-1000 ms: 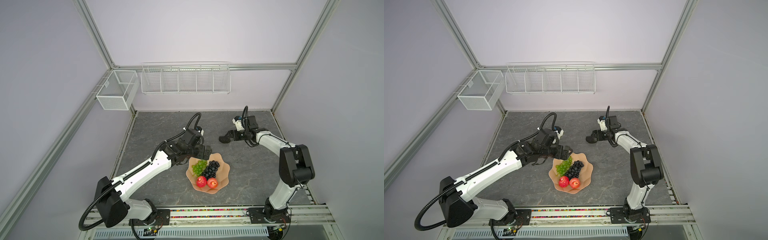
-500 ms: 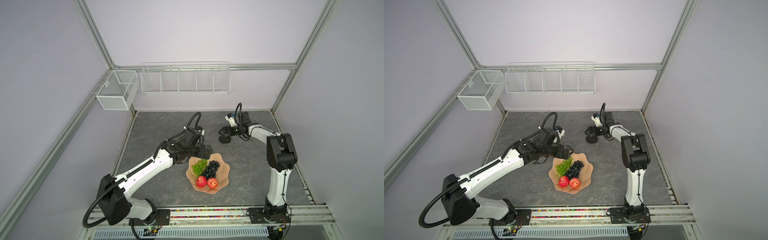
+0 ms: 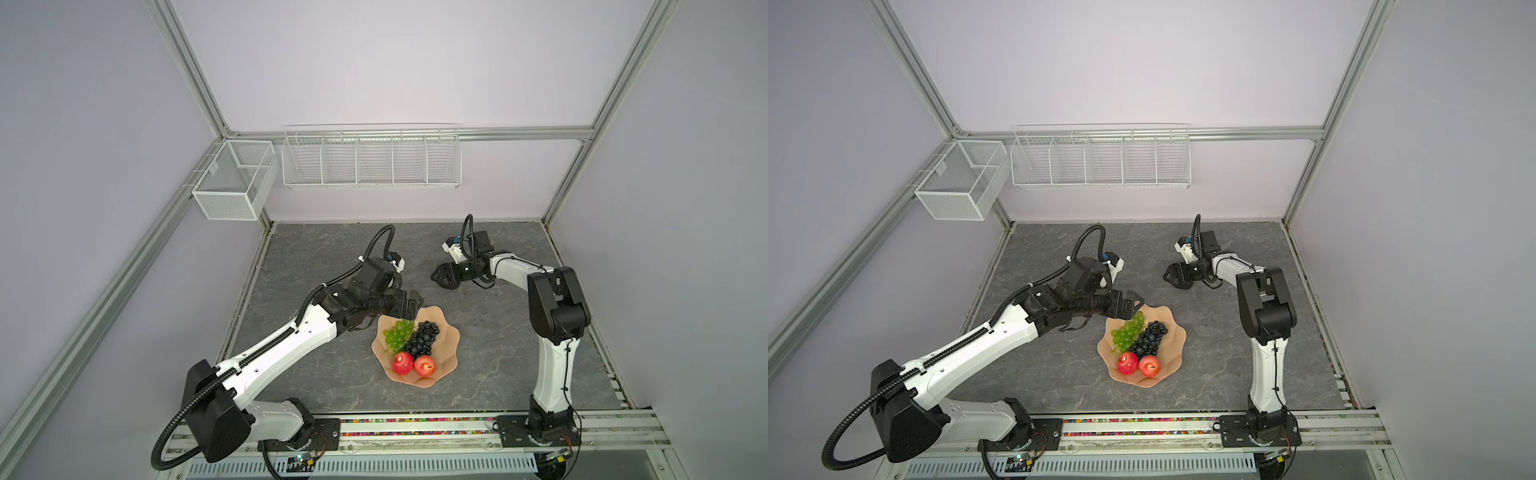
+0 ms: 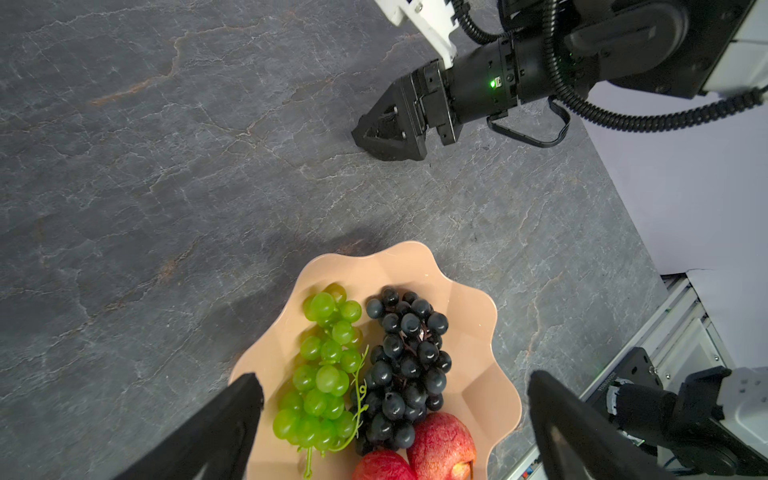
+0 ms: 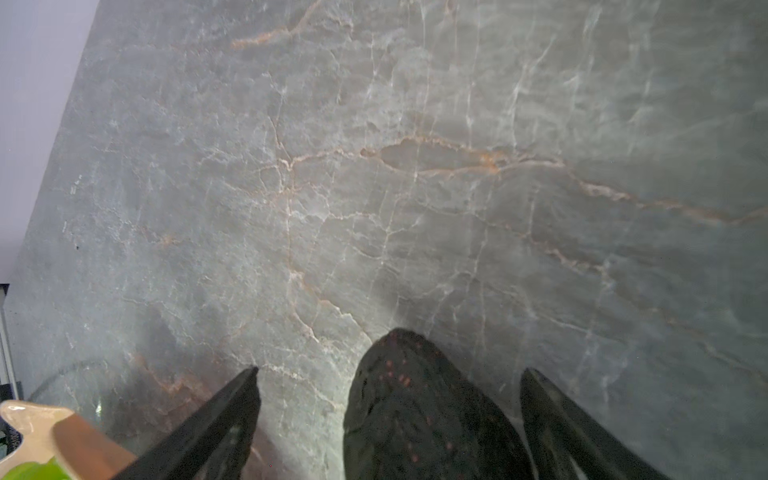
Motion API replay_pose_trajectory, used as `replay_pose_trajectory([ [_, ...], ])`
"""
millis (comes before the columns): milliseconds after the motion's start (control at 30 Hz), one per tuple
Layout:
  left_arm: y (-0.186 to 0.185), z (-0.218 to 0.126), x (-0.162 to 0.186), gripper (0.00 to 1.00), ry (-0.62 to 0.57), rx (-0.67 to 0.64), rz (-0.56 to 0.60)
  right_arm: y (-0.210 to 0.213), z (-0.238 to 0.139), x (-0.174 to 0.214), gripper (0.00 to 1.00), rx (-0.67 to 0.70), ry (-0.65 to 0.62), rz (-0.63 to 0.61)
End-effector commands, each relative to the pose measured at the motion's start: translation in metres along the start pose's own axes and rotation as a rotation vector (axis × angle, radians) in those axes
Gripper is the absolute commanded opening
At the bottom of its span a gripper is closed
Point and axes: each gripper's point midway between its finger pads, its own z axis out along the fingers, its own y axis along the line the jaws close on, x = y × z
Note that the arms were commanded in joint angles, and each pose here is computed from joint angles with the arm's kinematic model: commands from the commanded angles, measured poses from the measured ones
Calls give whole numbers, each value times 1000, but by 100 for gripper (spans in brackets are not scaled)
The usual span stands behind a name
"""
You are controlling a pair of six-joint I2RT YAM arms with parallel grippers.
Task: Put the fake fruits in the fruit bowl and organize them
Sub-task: 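Move the right gripper to the black avocado and grasp it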
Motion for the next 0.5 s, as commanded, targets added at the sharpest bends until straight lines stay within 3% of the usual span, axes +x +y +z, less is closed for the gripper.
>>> replay_pose_trajectory([
  [0,-2,-3,1,99,-9,22,-16,3,-9,15,99,29,26,-9],
  [167,-3,-2,3,99,-8,33,-19,1,-8,28,97,95,55,-6],
  [300,-3,-4,3,99,-12,34,-19,0,-3,32,79,143,97,-13],
  [467,-3,-6,2,99,-17,35,-19,2,-8,28,67,171,75,-7],
])
